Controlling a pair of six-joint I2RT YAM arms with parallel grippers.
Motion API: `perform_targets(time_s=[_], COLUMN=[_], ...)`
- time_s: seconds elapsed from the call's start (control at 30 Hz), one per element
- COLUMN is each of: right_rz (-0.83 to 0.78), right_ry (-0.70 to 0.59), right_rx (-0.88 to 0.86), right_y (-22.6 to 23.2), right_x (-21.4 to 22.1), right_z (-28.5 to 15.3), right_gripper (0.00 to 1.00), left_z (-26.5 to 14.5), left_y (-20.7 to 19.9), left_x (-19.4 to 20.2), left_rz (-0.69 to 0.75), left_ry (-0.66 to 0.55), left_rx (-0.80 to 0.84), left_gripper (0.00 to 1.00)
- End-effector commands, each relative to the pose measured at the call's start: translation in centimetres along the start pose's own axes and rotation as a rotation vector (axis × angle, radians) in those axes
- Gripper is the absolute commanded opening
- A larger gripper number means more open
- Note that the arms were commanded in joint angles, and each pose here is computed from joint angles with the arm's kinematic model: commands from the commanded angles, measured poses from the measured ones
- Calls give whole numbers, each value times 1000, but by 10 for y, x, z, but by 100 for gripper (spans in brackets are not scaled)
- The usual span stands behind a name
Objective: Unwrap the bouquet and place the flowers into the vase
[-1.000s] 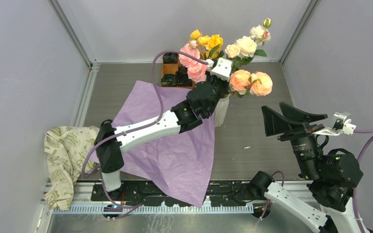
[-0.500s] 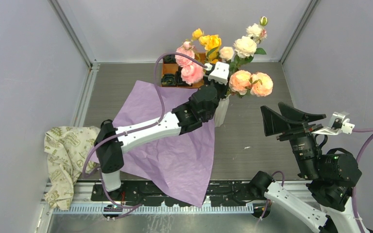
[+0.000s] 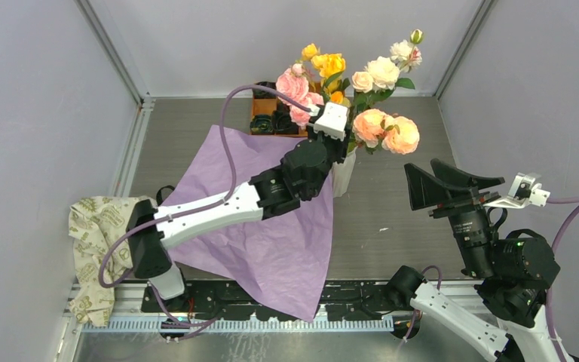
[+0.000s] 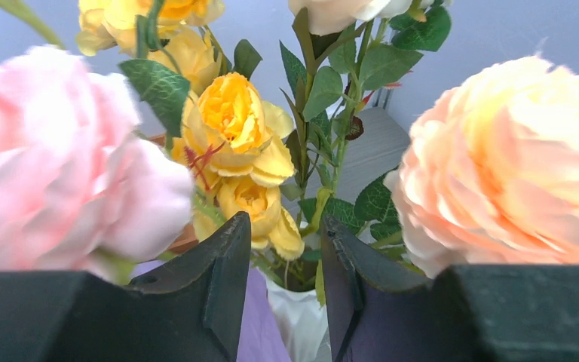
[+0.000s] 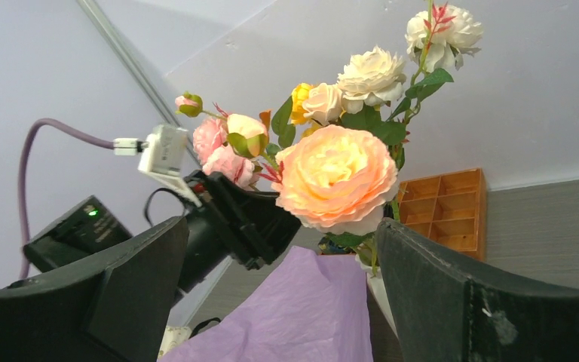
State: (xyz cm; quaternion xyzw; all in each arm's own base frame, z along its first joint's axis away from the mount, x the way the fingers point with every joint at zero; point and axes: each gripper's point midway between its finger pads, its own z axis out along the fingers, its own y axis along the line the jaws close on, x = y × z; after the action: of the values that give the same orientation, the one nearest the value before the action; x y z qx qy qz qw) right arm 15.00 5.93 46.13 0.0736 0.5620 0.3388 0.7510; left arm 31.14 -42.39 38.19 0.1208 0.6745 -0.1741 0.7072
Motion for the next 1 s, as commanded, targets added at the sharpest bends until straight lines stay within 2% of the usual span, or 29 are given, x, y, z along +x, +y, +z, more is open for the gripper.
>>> perform_targets(time_s=[0.0,0.17,0.27,0.43,0.5,0.7,0.97], right_rz=[15,13,17,-3,-1,13,113], right_ry=[-7,-13,-38,-49,-52,-77,-120], right_rx=[35,95,221,433,489,598,528], right_y=[-2,-12,-33,-65,-73,-91,-91], right_x=[0,-5,-13,-22,-25,-27,-35], right_z=[7,6,3,-7,-11,-23,-42], right_gripper=[99,100,100,100,100,99,99], left_z=[-34,-73,-101,-153,-173,-214,-268], left_y=[16,17,26,73,102,185,273], left_x=[-60,-89,-106,-132,-137,-110,-89], left_rz=[-106,-145,-229,-349,-382,-432,-530], left_ry=[-91,-128,-134,-181,-200,-168,-157], left_rx=[-3,84,164,198,163,-38,-241], left_gripper=[40,40,39,38,38,36,32])
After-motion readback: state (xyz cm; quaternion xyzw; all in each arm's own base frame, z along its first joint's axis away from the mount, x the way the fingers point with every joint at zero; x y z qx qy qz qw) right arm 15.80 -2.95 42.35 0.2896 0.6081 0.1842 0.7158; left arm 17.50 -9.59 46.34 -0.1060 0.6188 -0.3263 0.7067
